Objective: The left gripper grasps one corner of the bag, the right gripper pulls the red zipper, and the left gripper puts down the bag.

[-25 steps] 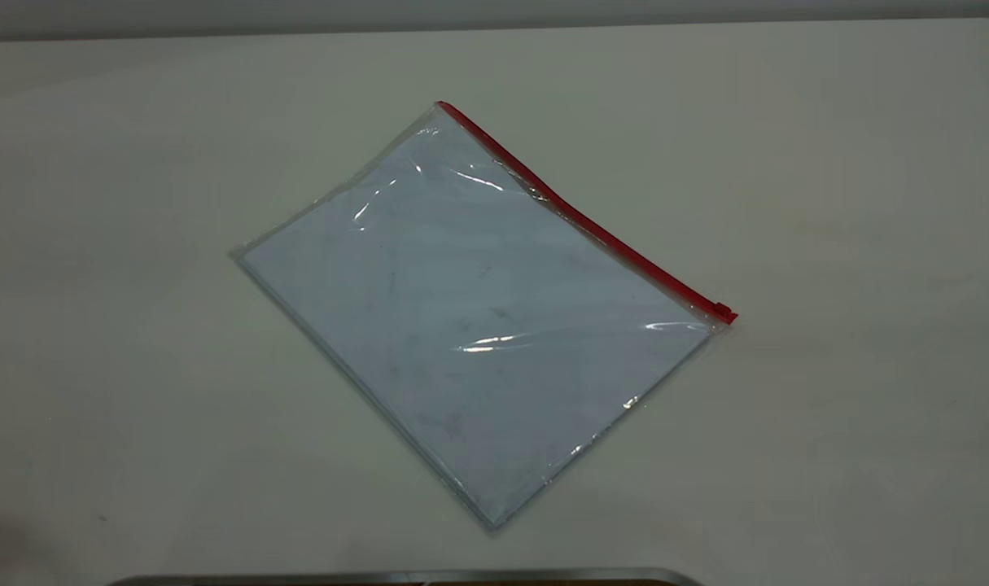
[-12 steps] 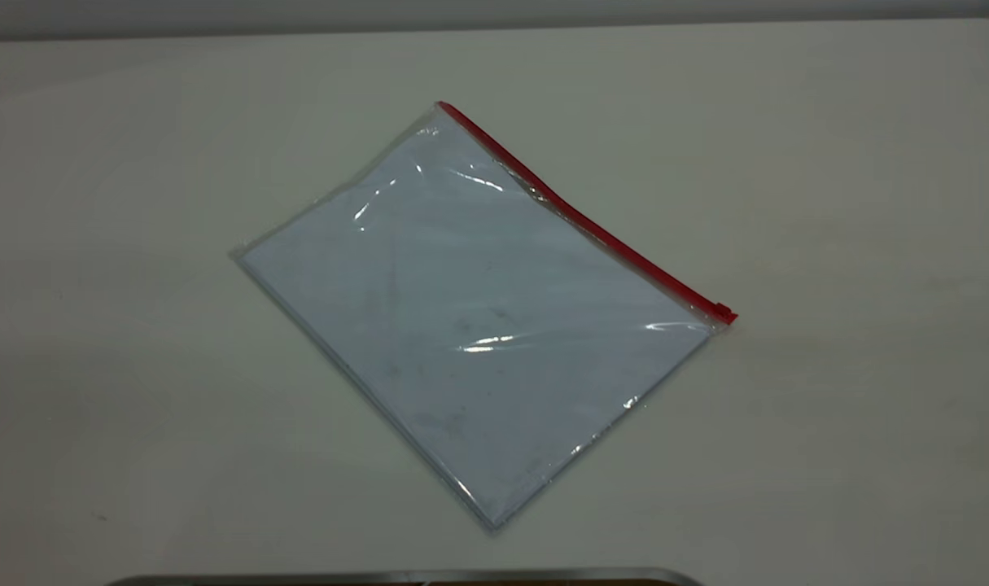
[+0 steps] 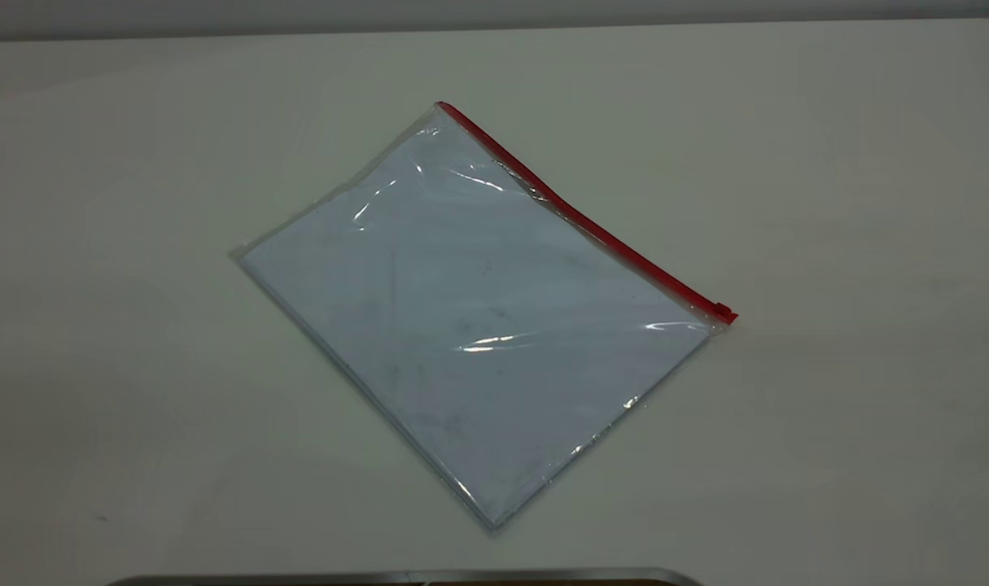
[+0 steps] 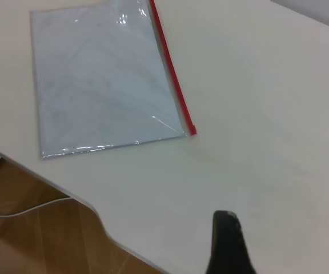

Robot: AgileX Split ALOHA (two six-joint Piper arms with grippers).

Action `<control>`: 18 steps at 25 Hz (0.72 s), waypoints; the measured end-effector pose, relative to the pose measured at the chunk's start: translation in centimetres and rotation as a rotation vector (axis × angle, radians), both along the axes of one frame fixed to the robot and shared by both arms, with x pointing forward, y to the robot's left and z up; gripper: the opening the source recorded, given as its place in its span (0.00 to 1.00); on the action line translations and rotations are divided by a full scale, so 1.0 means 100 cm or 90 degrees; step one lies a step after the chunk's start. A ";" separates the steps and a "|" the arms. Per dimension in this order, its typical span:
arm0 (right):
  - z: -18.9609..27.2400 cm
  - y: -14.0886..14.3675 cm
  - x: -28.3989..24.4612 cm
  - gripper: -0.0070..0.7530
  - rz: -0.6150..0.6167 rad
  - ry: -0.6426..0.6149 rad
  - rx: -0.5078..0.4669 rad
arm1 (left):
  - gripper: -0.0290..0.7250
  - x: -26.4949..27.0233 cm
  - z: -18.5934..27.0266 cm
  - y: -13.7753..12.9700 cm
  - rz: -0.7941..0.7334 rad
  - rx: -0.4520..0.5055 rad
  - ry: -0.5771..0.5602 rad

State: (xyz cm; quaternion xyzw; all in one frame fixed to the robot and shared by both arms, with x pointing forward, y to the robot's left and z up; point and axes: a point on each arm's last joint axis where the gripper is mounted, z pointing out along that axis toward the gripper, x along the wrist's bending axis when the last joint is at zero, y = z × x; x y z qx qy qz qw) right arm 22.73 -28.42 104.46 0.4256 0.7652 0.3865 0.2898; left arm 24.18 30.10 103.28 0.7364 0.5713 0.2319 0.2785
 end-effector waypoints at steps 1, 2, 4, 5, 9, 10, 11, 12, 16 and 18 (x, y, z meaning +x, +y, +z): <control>0.000 0.000 0.000 0.72 0.000 0.000 0.000 | 0.79 0.000 0.000 0.000 0.000 0.000 0.000; 0.000 0.000 0.000 0.72 0.000 0.000 0.000 | 0.79 0.000 0.000 0.000 0.000 0.000 0.000; 0.000 0.000 0.000 0.72 0.000 0.000 0.000 | 0.79 0.000 0.000 0.000 0.000 0.000 0.000; 0.000 0.000 0.000 0.72 0.000 0.000 0.000 | 0.79 0.000 0.000 0.000 0.000 0.000 0.000; 0.000 0.000 0.000 0.72 0.000 0.000 0.000 | 0.79 0.000 0.000 0.000 0.000 0.000 0.000; 0.000 0.000 0.000 0.72 0.000 0.000 0.000 | 0.79 0.000 0.000 0.000 0.003 0.000 0.000; 0.000 0.000 0.000 0.72 0.000 0.000 0.000 | 0.79 0.000 0.000 0.000 0.009 -0.001 0.000; 0.000 0.000 0.000 0.72 0.000 0.000 0.000 | 0.79 0.000 0.000 0.000 0.024 -0.001 0.000; 0.000 0.000 0.000 0.72 0.000 0.000 0.000 | 0.79 -0.003 0.000 0.001 0.100 -0.003 -0.016; 0.000 0.000 0.000 0.72 0.000 0.000 0.000 | 0.79 -0.008 0.000 0.001 0.120 -0.006 -0.035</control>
